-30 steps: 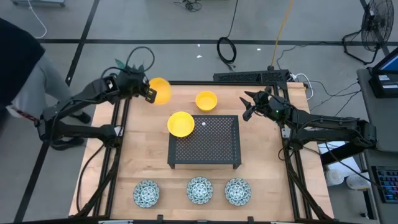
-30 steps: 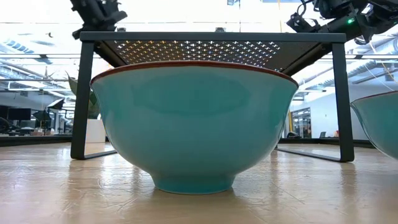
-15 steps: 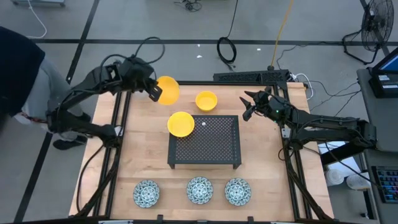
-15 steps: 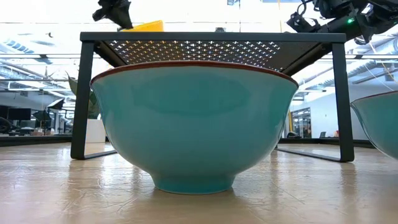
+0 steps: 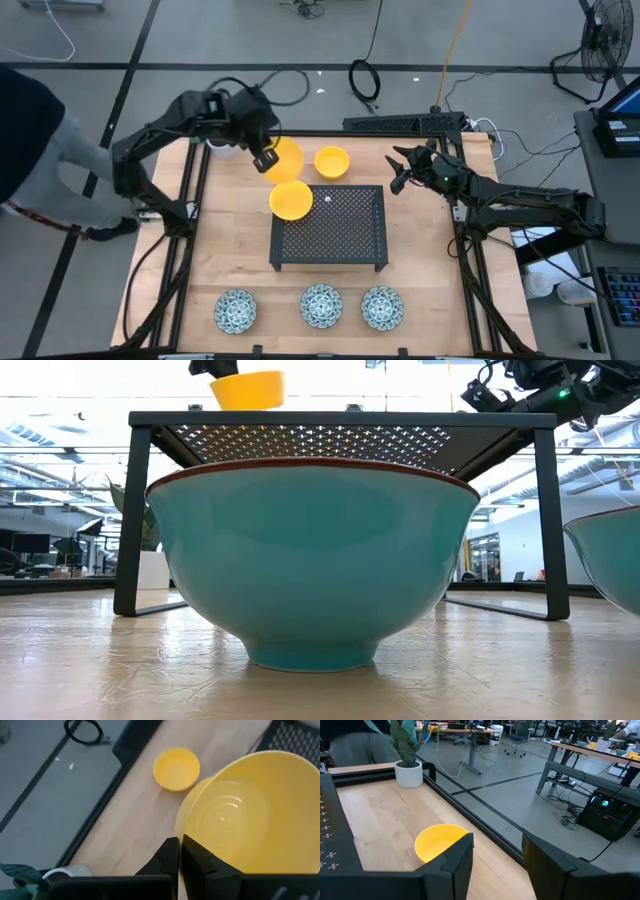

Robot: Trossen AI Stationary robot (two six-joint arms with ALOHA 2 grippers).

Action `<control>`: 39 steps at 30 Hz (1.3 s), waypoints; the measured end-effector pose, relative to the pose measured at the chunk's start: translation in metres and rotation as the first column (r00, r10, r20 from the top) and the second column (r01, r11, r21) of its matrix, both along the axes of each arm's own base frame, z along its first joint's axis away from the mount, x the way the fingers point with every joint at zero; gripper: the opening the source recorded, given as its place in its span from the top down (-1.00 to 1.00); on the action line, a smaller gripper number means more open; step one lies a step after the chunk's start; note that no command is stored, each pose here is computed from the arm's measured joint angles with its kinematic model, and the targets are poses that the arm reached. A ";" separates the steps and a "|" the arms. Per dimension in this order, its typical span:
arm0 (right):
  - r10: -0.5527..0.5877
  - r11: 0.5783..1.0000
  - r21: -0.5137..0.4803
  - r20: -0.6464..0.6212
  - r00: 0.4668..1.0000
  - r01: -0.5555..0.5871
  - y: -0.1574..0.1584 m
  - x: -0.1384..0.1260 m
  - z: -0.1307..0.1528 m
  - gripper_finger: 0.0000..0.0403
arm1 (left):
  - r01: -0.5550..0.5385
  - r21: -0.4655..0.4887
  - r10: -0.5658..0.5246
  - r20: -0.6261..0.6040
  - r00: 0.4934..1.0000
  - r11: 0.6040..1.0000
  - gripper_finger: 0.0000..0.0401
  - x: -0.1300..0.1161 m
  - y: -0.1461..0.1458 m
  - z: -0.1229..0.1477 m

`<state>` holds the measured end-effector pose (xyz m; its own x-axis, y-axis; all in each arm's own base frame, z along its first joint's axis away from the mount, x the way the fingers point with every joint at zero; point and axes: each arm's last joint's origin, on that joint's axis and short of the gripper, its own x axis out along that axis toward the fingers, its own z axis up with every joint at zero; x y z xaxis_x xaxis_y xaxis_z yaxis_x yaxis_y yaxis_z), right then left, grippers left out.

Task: Pick & Place Mini bowls
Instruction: Stack the left yellow bowl on top of the yellow bowl on the shelf

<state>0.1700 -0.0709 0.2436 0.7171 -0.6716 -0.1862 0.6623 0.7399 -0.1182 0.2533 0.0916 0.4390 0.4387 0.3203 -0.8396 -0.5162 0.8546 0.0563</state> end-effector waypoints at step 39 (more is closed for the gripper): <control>0.000 1.000 0.003 -0.007 1.000 0.000 0.000 0.000 -0.001 0.23 | 0.091 -0.174 -0.129 -0.219 0.967 0.981 0.92 0.042 -0.024 -0.057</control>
<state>0.1698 -0.0709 0.2429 0.7157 -0.6713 -0.1929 0.6616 0.7401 -0.1207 0.2949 0.0675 0.3823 0.2545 0.1331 -0.9579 -0.4078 0.9129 0.0185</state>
